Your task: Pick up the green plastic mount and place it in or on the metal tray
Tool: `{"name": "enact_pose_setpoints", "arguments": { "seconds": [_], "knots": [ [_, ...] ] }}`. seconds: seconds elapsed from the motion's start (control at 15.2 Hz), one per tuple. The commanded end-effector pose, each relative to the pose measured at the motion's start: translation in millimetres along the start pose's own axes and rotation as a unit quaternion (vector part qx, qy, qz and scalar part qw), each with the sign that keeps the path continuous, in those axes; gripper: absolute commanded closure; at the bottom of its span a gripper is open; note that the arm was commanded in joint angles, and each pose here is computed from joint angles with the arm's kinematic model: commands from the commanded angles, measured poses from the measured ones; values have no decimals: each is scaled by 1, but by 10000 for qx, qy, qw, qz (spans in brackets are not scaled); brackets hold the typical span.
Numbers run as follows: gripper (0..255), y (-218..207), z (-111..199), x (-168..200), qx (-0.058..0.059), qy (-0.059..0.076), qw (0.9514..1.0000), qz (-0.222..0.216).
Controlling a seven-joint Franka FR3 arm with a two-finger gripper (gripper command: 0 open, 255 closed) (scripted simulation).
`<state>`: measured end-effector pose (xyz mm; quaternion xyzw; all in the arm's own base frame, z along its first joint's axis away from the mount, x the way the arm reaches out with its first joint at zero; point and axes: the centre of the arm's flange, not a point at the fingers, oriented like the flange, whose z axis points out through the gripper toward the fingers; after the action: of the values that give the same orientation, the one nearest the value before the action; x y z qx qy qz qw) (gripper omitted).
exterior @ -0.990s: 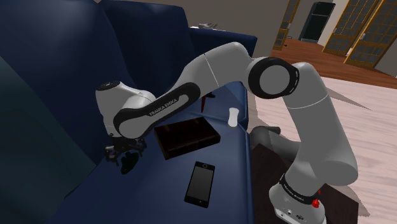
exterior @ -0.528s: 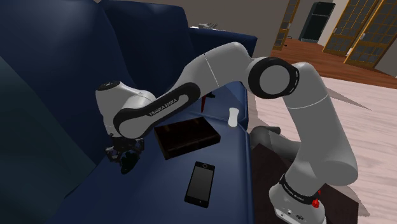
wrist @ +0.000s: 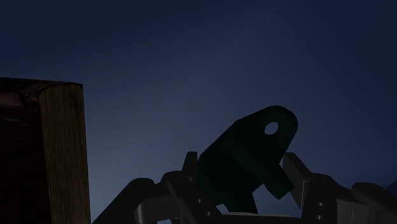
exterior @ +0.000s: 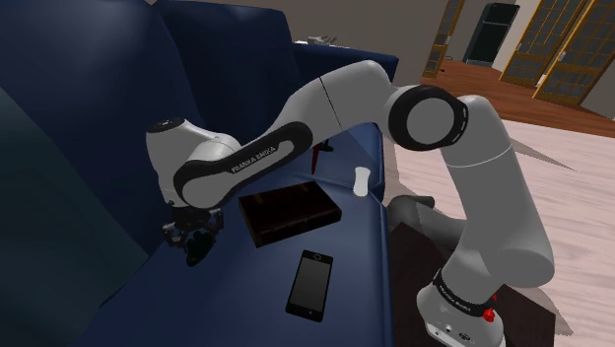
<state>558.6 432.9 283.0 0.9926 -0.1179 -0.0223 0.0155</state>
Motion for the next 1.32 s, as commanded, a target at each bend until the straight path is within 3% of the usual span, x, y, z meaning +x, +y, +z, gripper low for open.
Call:
{"name": "enact_pose_setpoints", "arguments": {
  "seconds": [0.0,1.25],
  "knots": [
    [255,0,-10,0,0,0,10000,0],
    [255,4,-110,-4,0,0,10000,0]
  ]
}}
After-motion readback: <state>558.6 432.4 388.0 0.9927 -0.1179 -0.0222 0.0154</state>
